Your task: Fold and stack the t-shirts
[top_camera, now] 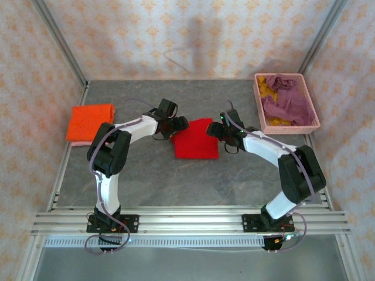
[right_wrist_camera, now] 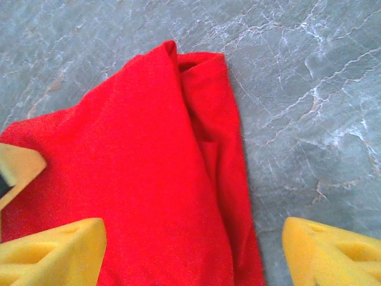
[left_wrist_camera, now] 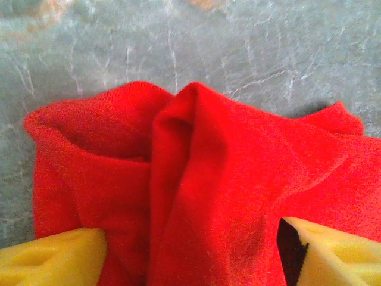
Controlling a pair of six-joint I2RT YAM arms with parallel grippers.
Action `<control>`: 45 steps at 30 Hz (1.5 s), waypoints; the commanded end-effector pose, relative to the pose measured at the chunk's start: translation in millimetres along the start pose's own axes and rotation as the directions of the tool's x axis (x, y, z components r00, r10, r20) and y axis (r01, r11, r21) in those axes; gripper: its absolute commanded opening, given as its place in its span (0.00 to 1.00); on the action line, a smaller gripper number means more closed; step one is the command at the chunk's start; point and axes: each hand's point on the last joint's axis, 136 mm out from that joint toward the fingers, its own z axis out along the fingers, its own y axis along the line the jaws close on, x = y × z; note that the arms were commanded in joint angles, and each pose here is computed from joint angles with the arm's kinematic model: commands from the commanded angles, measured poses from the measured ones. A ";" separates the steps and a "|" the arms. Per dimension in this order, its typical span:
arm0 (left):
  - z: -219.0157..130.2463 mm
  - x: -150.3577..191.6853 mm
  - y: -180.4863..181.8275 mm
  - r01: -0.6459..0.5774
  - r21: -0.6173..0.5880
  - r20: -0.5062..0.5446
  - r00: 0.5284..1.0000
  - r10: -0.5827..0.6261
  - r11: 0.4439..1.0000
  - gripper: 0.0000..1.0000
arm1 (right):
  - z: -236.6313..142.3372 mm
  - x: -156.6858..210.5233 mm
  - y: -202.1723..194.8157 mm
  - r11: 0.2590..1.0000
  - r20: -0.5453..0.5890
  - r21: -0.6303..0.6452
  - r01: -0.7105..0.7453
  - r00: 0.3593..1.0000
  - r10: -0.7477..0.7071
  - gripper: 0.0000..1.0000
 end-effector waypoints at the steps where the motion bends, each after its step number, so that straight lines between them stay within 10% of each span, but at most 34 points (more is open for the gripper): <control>1: -4.7 -2.7 20.2 -0.026 -0.112 0.019 0.999 0.028 0.993 0.78 | 11.4 -10.6 8.9 0.999 -0.011 -0.043 -0.005 1.000 0.004 0.78; 27: 18.7 1.1 17.2 -0.070 -0.141 -0.043 0.997 0.065 0.988 0.68 | 86.9 -1.4 14.7 0.997 -0.175 -0.053 0.053 0.983 -0.061 0.62; 36: 32.8 9.0 -21.6 -0.014 0.091 -0.088 0.996 0.022 0.996 0.41 | 85.9 1.7 27.9 0.991 -0.185 -0.134 0.019 0.982 -0.044 0.48; 45: 38.2 3.8 -5.2 0.023 0.085 -0.092 0.996 -0.015 0.996 0.02 | 85.6 -1.7 34.4 0.984 -0.173 -0.178 -0.003 0.985 -0.029 0.10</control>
